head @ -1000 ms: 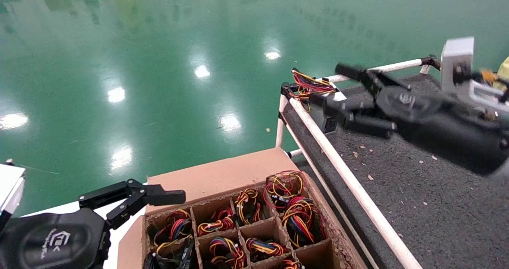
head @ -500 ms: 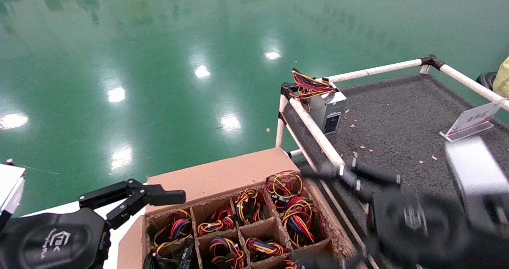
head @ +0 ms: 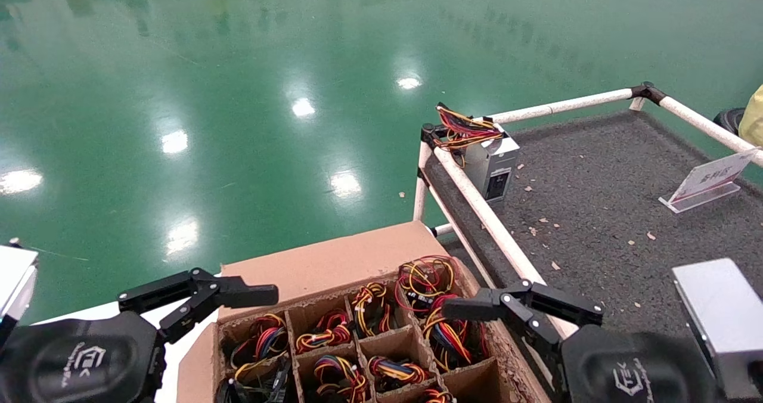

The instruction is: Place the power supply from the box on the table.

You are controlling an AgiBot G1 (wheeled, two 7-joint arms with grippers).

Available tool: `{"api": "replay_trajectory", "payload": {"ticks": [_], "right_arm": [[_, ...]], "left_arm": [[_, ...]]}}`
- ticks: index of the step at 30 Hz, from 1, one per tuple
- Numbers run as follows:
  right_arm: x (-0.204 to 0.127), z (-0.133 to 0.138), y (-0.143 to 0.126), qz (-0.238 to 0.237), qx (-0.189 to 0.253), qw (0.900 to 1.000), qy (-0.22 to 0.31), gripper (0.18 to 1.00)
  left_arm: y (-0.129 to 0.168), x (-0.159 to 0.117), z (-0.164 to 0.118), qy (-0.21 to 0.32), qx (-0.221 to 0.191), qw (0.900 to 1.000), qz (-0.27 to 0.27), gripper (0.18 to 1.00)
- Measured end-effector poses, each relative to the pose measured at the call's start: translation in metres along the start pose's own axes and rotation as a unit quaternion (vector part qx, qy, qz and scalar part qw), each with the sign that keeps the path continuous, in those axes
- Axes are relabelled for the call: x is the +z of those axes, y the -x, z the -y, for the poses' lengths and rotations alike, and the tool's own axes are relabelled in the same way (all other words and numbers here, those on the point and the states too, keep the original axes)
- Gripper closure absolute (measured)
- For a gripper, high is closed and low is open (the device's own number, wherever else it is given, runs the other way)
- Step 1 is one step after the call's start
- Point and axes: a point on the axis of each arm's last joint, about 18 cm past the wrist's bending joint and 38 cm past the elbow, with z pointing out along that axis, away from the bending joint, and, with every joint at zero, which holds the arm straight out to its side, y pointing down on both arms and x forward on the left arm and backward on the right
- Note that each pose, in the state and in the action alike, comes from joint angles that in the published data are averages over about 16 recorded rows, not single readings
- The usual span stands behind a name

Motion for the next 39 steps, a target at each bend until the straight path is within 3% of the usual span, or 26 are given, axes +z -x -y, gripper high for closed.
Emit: {"api": "replay_trajectory", "payload": {"ticks": [39], "right_arm": [[-0.0012,0.0009,-0.0101,-0.018,0.000,1.000,-0.006,0.179]], "left_arm": [[0.0000,0.0000,0.0000,0.000,0.000,1.0000,0.000,0.184]]}}
